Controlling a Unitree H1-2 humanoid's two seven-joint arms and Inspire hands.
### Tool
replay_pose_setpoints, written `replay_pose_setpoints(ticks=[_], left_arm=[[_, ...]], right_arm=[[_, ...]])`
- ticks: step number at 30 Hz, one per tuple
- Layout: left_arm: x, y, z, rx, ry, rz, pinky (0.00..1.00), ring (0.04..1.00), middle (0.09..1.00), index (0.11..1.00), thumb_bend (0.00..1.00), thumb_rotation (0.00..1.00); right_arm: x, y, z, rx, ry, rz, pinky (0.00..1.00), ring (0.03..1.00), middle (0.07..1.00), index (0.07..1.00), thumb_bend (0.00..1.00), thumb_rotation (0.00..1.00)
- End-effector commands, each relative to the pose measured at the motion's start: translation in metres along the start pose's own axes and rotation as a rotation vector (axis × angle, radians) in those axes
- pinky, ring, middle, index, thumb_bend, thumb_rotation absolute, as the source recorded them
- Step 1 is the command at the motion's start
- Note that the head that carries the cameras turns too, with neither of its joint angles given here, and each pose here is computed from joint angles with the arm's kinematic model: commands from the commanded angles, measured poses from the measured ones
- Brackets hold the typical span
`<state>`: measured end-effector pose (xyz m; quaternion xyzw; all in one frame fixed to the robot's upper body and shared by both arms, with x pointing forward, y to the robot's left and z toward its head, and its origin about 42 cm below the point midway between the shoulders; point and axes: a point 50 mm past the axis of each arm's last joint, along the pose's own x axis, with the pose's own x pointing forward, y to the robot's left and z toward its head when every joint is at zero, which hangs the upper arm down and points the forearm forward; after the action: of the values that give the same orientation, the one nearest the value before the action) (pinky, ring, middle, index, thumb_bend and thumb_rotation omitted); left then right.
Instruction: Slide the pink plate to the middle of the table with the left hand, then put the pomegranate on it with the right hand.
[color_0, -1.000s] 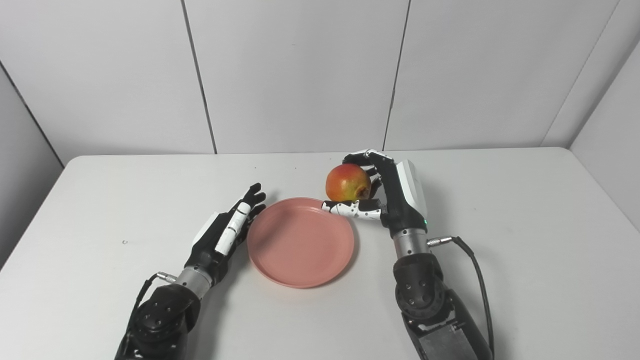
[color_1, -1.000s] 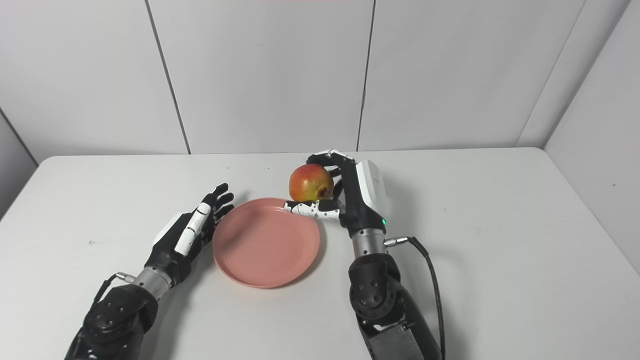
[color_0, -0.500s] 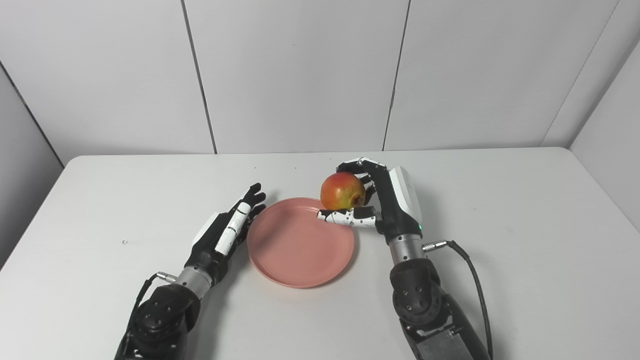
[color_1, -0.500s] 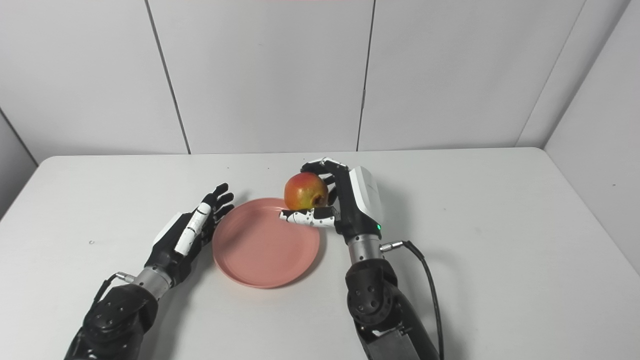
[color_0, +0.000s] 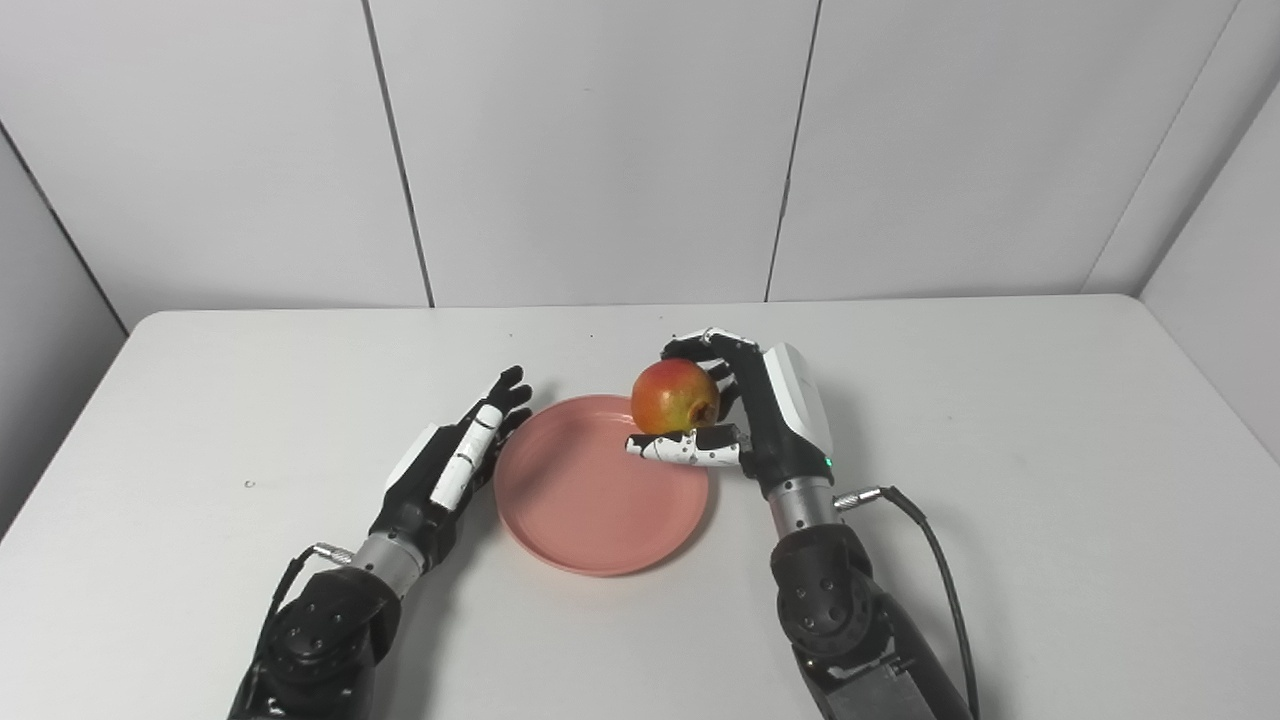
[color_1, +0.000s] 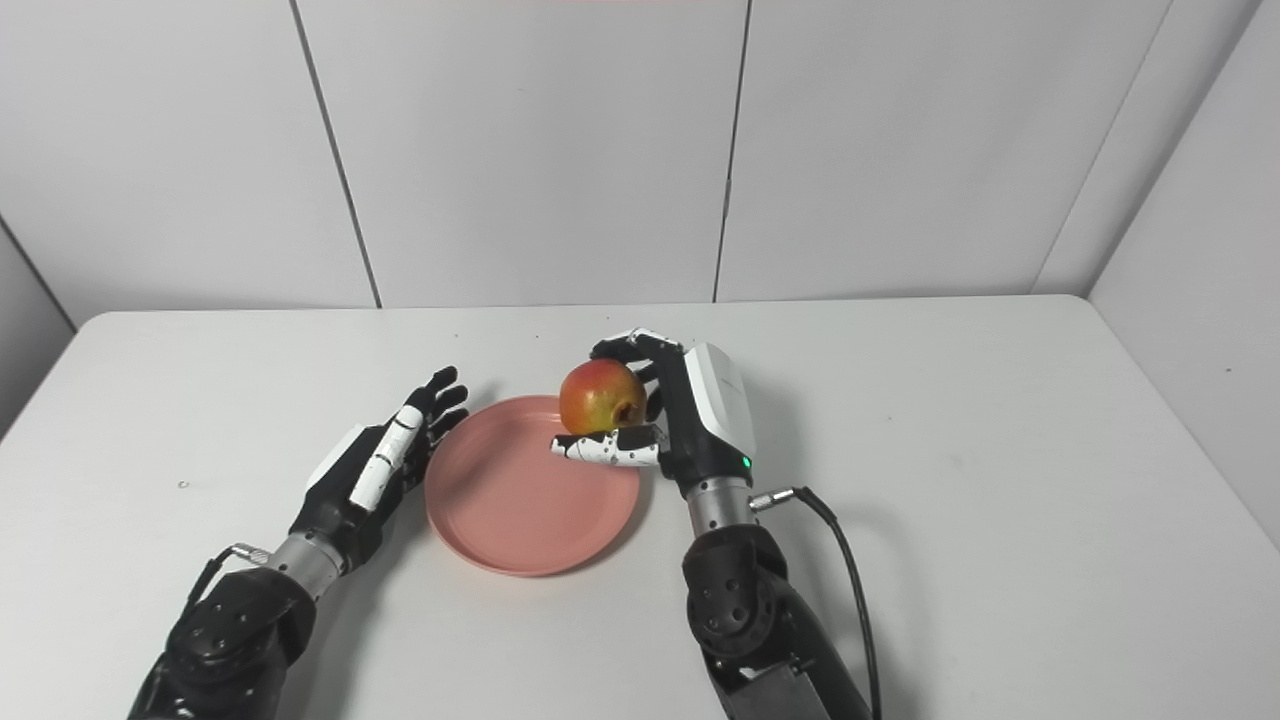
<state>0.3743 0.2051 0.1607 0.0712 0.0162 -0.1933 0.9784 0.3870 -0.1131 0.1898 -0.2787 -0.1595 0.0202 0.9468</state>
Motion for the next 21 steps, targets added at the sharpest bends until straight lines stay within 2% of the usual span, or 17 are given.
replay_pose_setpoints(ticks=[1,13,16,21], left_arm=[[0.005,0.000,0.014,0.031,-0.036,-0.013,0.93,0.958,0.977,0.977,0.51,1.00],[0.005,-0.001,0.013,0.025,-0.030,-0.010,0.93,0.958,0.978,0.978,0.52,1.00],[0.005,-0.001,0.014,0.033,-0.032,-0.014,0.93,0.958,0.978,0.979,0.52,1.00],[0.005,0.000,0.013,0.037,-0.034,-0.019,0.93,0.959,0.980,0.982,0.52,1.00]], right_arm=[[0.007,-0.004,0.017,0.021,-0.108,-0.017,0.28,0.363,0.422,0.528,0.52,0.00],[0.006,-0.001,0.017,0.017,-0.097,0.010,0.31,0.387,0.426,0.529,0.52,0.00],[0.005,0.001,0.019,-0.001,-0.116,0.013,0.33,0.403,0.431,0.528,0.52,0.00],[0.004,0.008,0.021,-0.001,-0.122,0.039,0.30,0.386,0.427,0.531,0.52,0.00]])
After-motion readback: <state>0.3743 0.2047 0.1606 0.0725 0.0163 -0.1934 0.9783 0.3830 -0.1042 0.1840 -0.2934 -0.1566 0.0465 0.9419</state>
